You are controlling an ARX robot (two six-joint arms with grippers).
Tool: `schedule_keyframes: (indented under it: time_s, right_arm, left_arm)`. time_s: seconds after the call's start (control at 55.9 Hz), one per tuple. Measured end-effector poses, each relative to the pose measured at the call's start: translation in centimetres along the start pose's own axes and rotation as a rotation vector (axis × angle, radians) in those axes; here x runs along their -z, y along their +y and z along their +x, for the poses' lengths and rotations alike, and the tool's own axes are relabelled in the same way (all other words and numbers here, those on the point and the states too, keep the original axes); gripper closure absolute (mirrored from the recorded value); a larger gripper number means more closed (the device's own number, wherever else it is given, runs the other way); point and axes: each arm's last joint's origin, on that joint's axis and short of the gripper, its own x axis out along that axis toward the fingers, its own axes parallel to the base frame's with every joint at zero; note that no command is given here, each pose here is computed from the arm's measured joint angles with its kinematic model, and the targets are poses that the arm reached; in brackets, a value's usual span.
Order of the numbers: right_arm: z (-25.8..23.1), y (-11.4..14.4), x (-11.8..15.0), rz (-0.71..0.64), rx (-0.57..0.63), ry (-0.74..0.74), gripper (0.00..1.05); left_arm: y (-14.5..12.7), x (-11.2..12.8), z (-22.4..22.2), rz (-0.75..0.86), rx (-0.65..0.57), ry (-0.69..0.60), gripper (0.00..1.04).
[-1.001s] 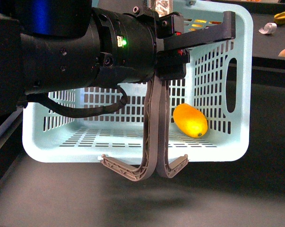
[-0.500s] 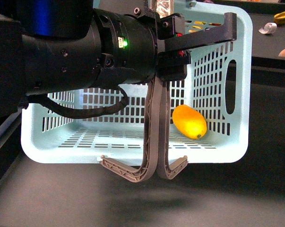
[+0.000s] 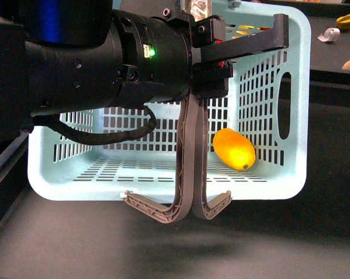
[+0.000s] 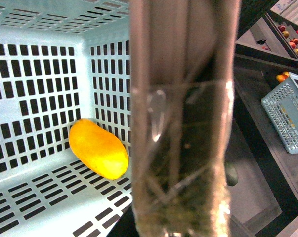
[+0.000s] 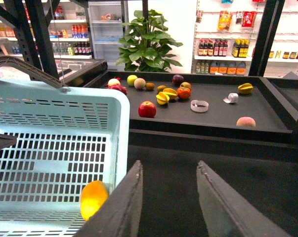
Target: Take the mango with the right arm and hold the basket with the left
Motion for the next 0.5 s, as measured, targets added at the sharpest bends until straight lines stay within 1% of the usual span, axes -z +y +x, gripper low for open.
schedule_keyframes:
  time_s: [0.089, 0.125, 0.268, 0.322, 0.34, 0.357, 0.429, 0.5]
  right_arm:
    - [0.00, 0.00, 0.00, 0.000, 0.000, 0.000, 0.49]
    - [0.00, 0.00, 0.00, 0.000, 0.000, 0.000, 0.42]
    - [0.00, 0.00, 0.00, 0.000, 0.000, 0.000, 0.20]
    - [0.00, 0.00, 0.00, 0.000, 0.000, 0.000, 0.10]
    - [0.00, 0.00, 0.00, 0.000, 0.000, 0.000, 0.08]
    - [0.00, 0.00, 0.00, 0.000, 0.000, 0.000, 0.06]
    - [0.00, 0.00, 0.00, 0.000, 0.000, 0.000, 0.08]
    - [0.00, 0.00, 0.00, 0.000, 0.000, 0.000, 0.08]
  left_arm:
    - [0.00, 0.00, 0.00, 0.000, -0.001, 0.000, 0.99]
    - [0.00, 0.00, 0.00, 0.001, 0.000, 0.000, 0.99]
    - [0.00, 0.00, 0.00, 0.000, 0.000, 0.000, 0.99]
    - [0.00, 0.00, 0.00, 0.001, -0.001, -0.001, 0.99]
    - [-0.04, 0.00, 0.01, 0.002, -0.004, -0.003, 0.99]
    - [-0.19, -0.01, 0.05, 0.005, -0.044, -0.027, 0.99]
    - [-0.31, -0.08, 0.25, -0.035, -0.254, -0.134, 0.99]
    - [-0.35, -0.81, 0.46, -0.085, -0.336, -0.205, 0.99]
